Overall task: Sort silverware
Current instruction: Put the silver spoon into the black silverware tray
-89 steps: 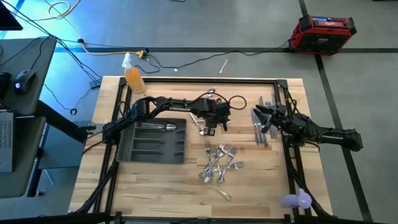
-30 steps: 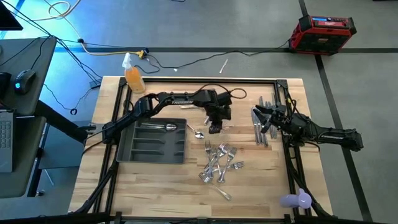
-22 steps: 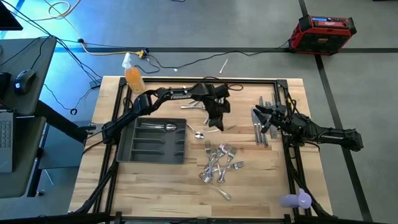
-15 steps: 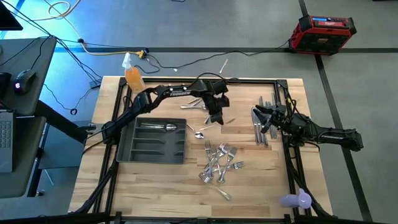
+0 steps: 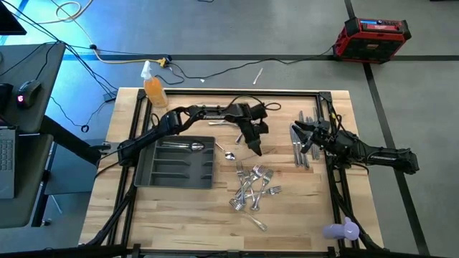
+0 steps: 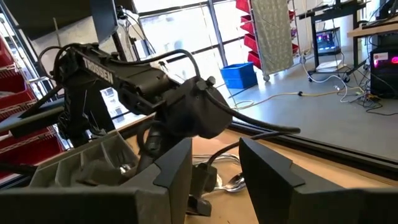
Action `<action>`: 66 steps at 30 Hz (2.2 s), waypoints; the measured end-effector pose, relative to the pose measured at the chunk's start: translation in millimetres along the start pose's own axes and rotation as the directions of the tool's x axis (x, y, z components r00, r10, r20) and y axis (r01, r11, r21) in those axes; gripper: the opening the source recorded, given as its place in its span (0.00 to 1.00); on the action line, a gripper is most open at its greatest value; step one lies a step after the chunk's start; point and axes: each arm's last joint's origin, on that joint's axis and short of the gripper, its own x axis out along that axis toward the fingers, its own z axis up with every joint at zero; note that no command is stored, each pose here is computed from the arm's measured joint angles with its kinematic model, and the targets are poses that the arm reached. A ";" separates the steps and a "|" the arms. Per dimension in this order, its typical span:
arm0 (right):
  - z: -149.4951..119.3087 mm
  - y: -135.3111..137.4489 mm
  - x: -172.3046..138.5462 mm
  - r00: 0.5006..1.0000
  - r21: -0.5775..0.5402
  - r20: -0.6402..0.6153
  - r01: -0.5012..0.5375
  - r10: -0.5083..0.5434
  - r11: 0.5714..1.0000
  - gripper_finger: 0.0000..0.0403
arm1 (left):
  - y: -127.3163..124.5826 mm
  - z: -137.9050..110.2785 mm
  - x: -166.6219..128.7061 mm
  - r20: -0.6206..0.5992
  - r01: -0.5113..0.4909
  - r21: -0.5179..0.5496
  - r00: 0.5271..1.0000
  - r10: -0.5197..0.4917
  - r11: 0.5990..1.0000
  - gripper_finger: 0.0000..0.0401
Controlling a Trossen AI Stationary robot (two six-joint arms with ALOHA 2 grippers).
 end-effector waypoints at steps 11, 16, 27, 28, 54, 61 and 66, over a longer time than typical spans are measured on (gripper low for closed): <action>0.1 0.0 0.0 1.000 0.000 0.000 0.001 -0.001 1.000 0.30 | 7.3 6.1 -10.5 0.051 -0.123 -0.002 0.991 0.123 0.992 0.21; 0.0 0.0 0.0 1.000 0.000 0.000 0.001 -0.001 1.000 0.30 | 4.9 10.5 -17.2 0.057 -0.228 0.049 0.973 0.225 0.972 0.32; -0.1 0.0 0.0 1.000 -0.004 -0.001 0.001 -0.001 1.000 0.30 | -56.6 5.6 21.8 -0.033 -0.515 0.503 0.791 0.610 0.695 0.32; 0.0 0.0 0.0 1.000 -0.004 0.000 0.001 -0.001 1.000 0.30 | -64.4 3.9 30.4 -0.017 -0.546 0.542 0.753 0.658 0.639 0.32; 0.0 0.0 0.0 1.000 0.000 0.000 0.001 -0.001 1.000 0.30 | -95.4 -4.1 94.5 0.269 -0.771 0.618 0.392 0.880 0.155 0.32; 0.1 0.0 0.0 1.000 0.000 0.001 0.001 -0.001 1.000 0.30 | -97.9 -3.8 98.3 0.298 -0.768 0.631 0.369 0.881 0.108 0.32; 0.2 0.0 0.0 1.000 0.000 0.001 0.001 -0.001 1.000 0.30 | -90.1 -2.0 93.6 0.285 -0.772 0.625 0.364 0.887 0.116 0.31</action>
